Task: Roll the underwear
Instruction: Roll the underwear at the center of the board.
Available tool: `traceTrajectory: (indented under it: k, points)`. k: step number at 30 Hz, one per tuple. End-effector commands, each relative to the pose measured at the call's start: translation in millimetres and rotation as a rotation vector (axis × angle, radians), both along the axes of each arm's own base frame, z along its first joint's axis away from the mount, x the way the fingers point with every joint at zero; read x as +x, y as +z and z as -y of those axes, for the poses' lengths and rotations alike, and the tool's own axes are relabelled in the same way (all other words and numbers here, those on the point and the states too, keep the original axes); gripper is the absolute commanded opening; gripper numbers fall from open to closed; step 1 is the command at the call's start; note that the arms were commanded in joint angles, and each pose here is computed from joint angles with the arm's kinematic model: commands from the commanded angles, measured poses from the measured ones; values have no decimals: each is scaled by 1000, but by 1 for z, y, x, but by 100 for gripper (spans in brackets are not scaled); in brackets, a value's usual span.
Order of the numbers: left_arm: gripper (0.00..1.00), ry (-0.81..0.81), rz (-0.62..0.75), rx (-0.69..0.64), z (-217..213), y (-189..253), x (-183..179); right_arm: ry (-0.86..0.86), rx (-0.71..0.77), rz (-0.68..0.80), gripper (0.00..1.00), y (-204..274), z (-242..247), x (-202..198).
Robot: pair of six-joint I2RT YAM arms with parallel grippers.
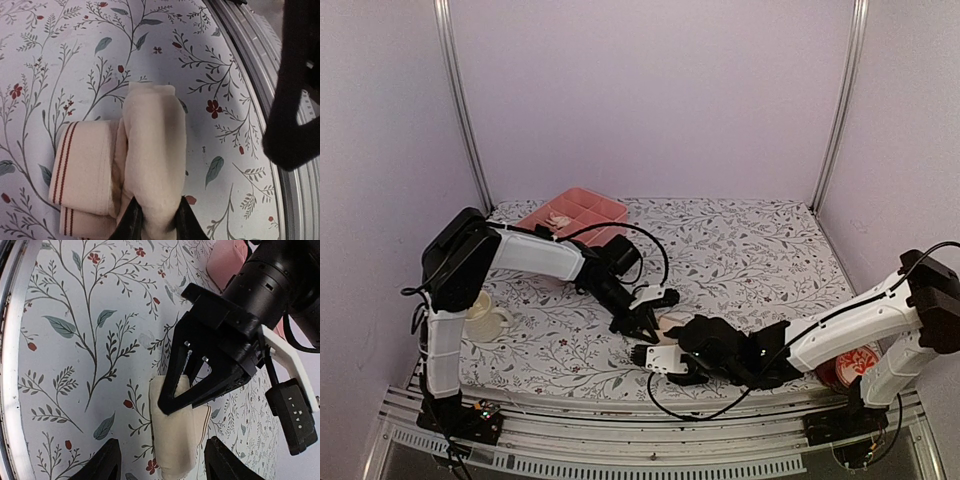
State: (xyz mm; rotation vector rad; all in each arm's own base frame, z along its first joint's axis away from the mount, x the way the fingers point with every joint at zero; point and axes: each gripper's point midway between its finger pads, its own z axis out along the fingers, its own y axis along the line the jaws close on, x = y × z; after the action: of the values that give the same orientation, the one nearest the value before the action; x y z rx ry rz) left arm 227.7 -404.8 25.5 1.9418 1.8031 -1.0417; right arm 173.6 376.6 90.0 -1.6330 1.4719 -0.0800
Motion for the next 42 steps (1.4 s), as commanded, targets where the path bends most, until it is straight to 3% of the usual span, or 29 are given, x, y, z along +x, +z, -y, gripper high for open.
traceTrajectory:
  k: [1, 4, 8, 22, 33, 42]
  points:
    - [0, 26, -187, 263, -45, -58, -36, -47, -71, 47, 53, -16, -2, 17]
    - [0, 30, -189, 264, -46, -59, -35, -76, -120, 45, 45, -34, 2, 28]
    - [0, 32, -191, 263, -46, -59, -35, -96, -166, 42, 44, -53, 6, 36]
    - [0, 32, -195, 264, -46, -59, -35, -123, -165, 93, 54, -54, 9, 48]
    - [0, 35, -196, 261, -46, -57, -35, -152, -211, 136, 53, -64, 14, 56]
    - [0, 30, -203, 259, -46, -57, -36, -177, -264, 111, 28, -76, 21, 62]
